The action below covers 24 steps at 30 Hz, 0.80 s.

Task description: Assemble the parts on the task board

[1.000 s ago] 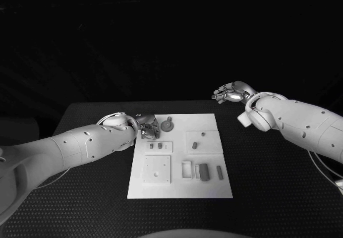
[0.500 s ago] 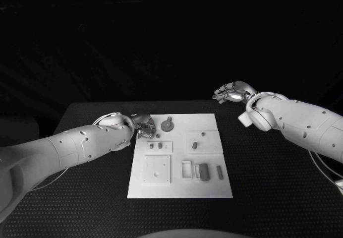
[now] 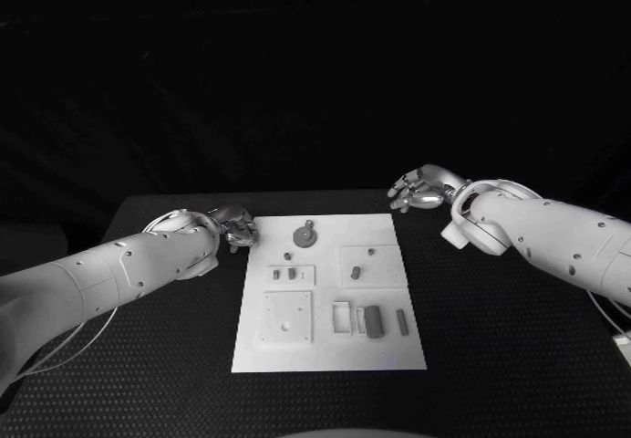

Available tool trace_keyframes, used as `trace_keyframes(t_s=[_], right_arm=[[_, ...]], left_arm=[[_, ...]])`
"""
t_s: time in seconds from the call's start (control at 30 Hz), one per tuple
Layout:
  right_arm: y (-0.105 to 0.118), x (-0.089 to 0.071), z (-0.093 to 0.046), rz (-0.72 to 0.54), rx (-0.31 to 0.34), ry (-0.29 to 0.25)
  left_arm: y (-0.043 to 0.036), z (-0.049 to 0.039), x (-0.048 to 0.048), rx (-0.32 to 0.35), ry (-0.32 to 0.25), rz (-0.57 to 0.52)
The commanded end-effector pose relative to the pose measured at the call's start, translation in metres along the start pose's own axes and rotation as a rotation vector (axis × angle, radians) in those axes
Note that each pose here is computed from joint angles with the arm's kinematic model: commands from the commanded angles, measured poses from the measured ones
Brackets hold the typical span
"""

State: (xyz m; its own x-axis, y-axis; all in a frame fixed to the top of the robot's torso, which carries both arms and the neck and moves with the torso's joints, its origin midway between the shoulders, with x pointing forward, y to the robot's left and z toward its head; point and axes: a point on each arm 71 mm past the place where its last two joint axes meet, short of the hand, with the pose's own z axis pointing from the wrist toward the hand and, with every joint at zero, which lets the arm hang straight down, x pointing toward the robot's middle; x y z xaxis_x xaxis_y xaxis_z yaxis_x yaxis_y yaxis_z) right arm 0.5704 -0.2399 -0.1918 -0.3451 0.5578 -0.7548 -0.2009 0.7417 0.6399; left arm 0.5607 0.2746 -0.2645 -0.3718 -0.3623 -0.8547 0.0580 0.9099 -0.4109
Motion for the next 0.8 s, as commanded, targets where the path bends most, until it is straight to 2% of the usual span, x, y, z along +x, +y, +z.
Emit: trace_keyframes(t_s=[0.03,0.1,0.17,0.27,0.37,0.5,0.63,0.8], right_arm=[[0.004,0.013,-0.002,-0.279,-0.015,0.073],[0.004,0.015,-0.002,-0.397,-0.027,0.085],[0.003,0.015,-0.002,-0.422,-0.022,0.083],[0.003,0.016,-0.004,-0.477,-0.032,0.075],[0.006,0.022,-0.006,-0.507,-0.051,0.066],[0.012,0.038,-0.006,-0.555,-0.077,0.088],[0.018,0.054,-0.005,-0.594,-0.093,0.119],[0.019,0.068,-0.002,-0.628,-0.098,0.130]], left_arm=[[0.0077,-0.0037,-0.0110,-0.027,-0.045,-0.360],[0.0107,-0.0069,-0.0178,-0.017,-0.057,-0.474],[0.0119,-0.0105,-0.0231,0.000,-0.065,-0.561],[0.0075,-0.0158,-0.0275,0.055,-0.050,-0.639],[0.0003,-0.0207,-0.0284,0.130,0.007,-0.703],[-0.0086,-0.0269,-0.0281,0.192,0.032,-0.728],[-0.0170,-0.0307,-0.0253,0.216,0.046,-0.754],[-0.0272,-0.0336,-0.0214,0.237,0.056,-0.770]])
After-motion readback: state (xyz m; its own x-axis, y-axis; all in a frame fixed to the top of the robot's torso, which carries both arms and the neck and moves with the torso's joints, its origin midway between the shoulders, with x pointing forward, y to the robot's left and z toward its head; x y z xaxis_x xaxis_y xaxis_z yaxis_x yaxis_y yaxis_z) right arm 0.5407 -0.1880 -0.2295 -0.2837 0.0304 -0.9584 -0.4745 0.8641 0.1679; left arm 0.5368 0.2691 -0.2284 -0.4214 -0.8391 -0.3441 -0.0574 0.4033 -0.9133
